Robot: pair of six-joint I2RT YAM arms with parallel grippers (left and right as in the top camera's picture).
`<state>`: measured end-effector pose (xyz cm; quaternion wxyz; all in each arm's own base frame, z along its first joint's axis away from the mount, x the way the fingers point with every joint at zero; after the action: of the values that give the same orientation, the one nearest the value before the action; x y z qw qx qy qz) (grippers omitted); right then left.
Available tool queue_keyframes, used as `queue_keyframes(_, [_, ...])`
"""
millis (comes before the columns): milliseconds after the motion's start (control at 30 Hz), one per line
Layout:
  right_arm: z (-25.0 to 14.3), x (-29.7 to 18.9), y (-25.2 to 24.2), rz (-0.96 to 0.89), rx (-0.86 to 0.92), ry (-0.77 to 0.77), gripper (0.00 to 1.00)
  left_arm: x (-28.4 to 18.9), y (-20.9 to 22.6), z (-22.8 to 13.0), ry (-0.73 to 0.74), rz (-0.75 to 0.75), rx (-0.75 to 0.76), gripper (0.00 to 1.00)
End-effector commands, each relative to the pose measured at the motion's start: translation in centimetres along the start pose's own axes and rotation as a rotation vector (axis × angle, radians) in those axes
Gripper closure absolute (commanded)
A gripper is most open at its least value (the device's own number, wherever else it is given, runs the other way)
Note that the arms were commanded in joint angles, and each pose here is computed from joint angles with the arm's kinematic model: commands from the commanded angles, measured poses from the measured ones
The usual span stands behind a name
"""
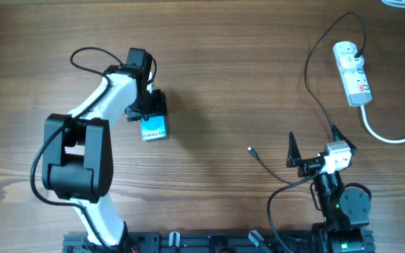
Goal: Plug charger to phone and switch on socket
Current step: 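Lift the phone with the left gripper and tilt it upright, then reach the right gripper toward the phone held by the left gripper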
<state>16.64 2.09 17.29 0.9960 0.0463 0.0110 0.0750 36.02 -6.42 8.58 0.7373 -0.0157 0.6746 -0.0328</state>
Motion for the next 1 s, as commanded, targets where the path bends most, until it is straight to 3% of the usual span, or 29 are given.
queue_keyframes(0, [0.1,0.0,-0.2,-0.019,0.012,-0.006,0.0,-1.3,-0.3,0.0,-0.032,-0.021,-0.008,0.32])
queue_keyframes(733, [0.1,0.0,-0.2,-0.013,0.015,-0.01,0.0,-1.3,-0.3,0.1,-0.036,-0.022,-0.006,0.34])
queue_keyframes(900, [0.7,0.0,0.2,0.029,0.016,-0.04,0.0,-1.3,-0.3,0.1,-0.035,-0.023,-0.003,0.36])
queue_keyframes(967, [1.4,-0.2,1.6,0.173,0.054,-0.072,0.0,-1.3,-0.7,0.0,-0.03,-0.057,0.019,0.36])
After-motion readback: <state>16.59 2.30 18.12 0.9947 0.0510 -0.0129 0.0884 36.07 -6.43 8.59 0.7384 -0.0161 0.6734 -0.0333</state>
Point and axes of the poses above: each gripper's point midway between its finger pads, its own x axis out along the fingers, its own y axis along the line the jaws close on, z = x × y, the point moved 8 cm from there along -x, back along the fingers, and after that the axes turned 9 degrees about x, right-handed, at the moved point
